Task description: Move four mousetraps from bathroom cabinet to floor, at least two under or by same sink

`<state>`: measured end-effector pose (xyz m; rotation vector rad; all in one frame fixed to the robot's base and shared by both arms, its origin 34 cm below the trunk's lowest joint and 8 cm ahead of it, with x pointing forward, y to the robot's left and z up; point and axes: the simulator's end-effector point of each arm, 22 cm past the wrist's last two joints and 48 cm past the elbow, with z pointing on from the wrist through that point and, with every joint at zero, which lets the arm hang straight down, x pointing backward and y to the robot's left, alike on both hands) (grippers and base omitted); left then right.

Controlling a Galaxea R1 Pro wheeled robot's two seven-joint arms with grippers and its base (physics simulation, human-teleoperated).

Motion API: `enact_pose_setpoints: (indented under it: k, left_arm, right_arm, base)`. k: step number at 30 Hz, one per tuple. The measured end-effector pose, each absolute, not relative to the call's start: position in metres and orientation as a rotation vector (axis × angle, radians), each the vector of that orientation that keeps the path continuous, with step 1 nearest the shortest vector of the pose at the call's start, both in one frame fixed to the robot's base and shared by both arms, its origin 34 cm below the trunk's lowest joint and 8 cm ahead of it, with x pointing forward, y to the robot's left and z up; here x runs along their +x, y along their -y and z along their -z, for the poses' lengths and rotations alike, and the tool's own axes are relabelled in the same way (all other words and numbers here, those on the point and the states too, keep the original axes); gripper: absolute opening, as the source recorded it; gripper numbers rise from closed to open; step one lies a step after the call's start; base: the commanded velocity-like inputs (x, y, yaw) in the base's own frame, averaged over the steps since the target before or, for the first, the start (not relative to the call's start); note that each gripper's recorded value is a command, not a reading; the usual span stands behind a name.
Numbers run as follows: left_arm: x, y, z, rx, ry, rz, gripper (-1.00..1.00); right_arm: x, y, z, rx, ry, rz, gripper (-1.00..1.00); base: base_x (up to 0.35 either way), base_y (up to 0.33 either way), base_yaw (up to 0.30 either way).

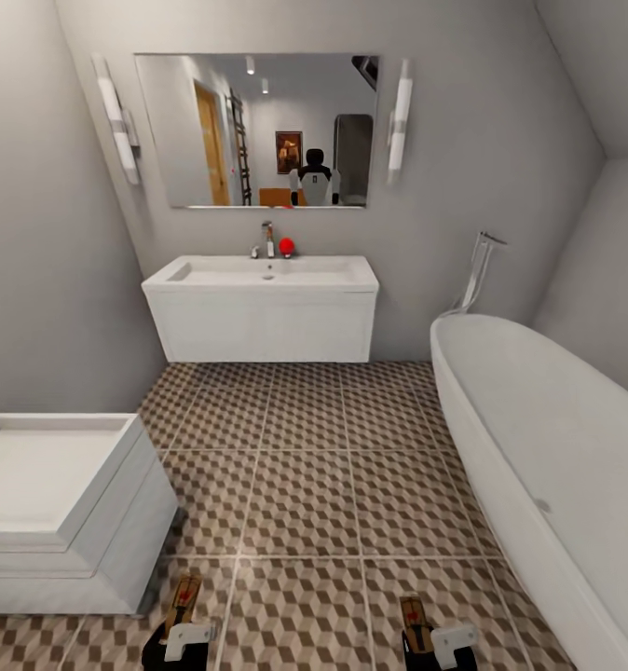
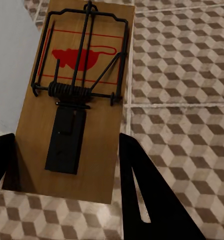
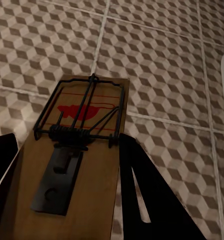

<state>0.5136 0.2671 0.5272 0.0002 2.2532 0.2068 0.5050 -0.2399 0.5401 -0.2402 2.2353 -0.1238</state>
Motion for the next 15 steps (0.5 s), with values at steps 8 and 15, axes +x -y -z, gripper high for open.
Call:
enact_pose_setpoints:
  k: [8, 15]
  left_arm:
    - [0.5136, -0.2671, -0.5272, 0.0, -2.253, -0.207, -1.0]
    - [0.5136, -0.2671, -0.5272, 0.0, -2.253, -0.207, -1.0]
  right_arm:
    - [0.505, 0.2397, -0.5401, -0.24, -2.235, 0.123, -1.0]
    - [0.505, 0.2398, -0.5401, -0.241, -2.235, 0.124, -1.0]
  base:
    - [0.343, 0.0, 0.0]
    - [0.343, 0.0, 0.0]
